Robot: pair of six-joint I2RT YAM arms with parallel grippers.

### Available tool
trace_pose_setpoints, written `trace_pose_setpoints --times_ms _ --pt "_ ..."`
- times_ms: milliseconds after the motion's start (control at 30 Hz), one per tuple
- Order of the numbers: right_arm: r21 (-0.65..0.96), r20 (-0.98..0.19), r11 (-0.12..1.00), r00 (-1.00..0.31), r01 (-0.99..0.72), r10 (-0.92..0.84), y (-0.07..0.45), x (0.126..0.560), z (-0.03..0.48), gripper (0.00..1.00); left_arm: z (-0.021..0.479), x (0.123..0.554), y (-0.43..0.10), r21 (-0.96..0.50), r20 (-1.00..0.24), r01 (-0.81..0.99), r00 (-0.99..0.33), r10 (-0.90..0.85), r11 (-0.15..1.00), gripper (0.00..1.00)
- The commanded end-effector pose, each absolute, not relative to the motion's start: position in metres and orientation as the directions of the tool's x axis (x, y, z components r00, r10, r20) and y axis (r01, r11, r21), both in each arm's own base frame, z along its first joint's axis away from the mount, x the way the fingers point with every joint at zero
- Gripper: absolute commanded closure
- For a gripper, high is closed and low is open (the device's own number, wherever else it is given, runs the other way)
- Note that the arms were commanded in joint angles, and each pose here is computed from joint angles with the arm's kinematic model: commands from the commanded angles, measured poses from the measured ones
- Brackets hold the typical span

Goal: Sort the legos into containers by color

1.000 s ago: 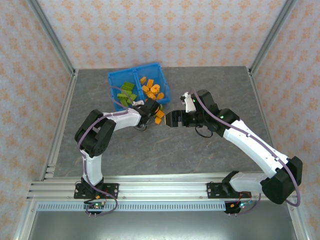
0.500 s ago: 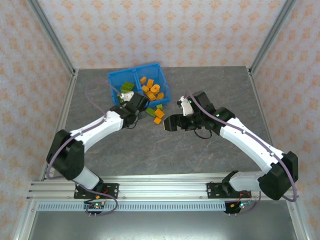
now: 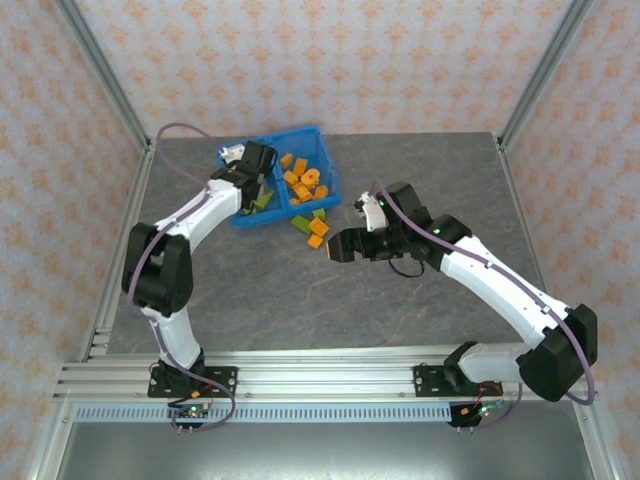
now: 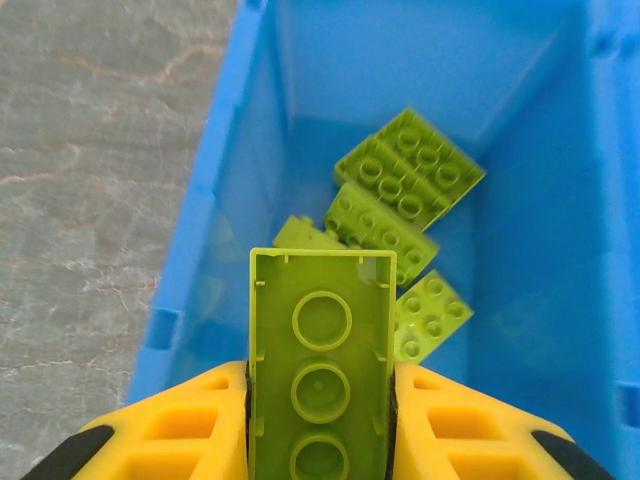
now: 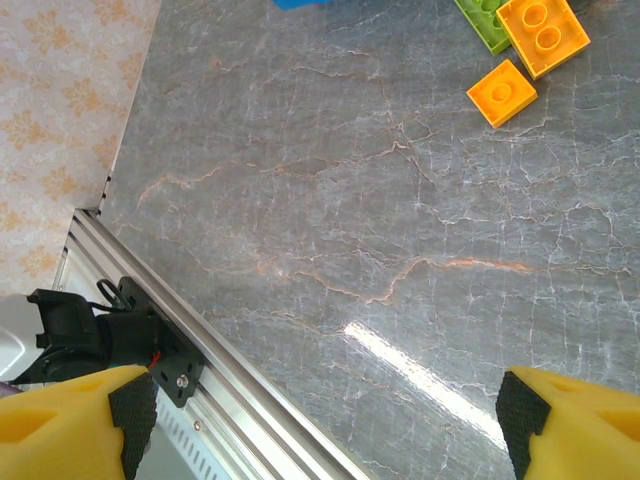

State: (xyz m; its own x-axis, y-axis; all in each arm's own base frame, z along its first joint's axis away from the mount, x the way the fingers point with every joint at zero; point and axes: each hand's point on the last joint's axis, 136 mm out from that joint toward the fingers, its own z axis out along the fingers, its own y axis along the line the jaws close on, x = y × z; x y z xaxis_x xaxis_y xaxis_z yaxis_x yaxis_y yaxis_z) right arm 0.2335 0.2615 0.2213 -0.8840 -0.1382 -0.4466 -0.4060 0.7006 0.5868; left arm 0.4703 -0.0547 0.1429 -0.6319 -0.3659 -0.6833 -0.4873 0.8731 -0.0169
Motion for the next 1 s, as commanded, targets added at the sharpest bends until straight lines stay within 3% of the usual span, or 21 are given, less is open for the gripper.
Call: trace_pose_setpoints --times_ms 0,133,367,500,633,767,900,967 --pt "0.579 -0.483 0.693 -0.865 -0.430 -0.133 0.259 0.230 0.235 0.10 0.146 0.474 -0.047 0.043 -0.685 -0.491 -0.648 -0.332 0.870 0.70" --pt "0.574 -0.478 0.697 -0.867 -0.430 -0.142 0.260 0.231 0.231 0.10 0.149 0.477 -0.046 0.037 -0.686 -0.488 -0.646 -0.333 0.872 0.47" --pt "0.489 -0.479 0.783 -0.868 -0.385 -0.128 0.254 0.256 0.211 0.10 0.179 0.457 -0.075 -0.146 -0.662 -0.377 -0.649 -0.374 0.915 0.38" --pt "0.410 -0.499 0.838 -0.858 -0.360 -0.124 0.256 0.286 0.196 0.10 0.230 0.410 -0.118 -0.252 -0.695 -0.156 -0.657 -0.291 0.955 0.29" --pt "0.366 -0.512 0.856 -0.847 -0.366 -0.143 0.273 0.320 0.174 0.11 0.283 0.339 -0.159 -0.137 -0.797 0.193 -0.604 0.007 0.971 0.17" --pt "0.321 -0.505 0.876 -0.847 -0.361 -0.165 0.289 0.354 0.139 0.12 0.287 0.263 -0.187 -0.055 -0.814 0.582 -0.497 0.302 0.811 0.01" --pt "0.249 -0.501 0.888 -0.836 -0.386 -0.222 0.299 0.384 0.104 0.13 0.246 0.190 -0.190 0.116 -0.767 0.875 -0.221 0.602 0.469 0.00" --pt "0.229 -0.491 0.878 -0.829 -0.420 -0.268 0.307 0.394 0.090 0.13 0.230 0.176 -0.185 0.172 -0.763 0.898 -0.138 0.631 0.405 0.00"
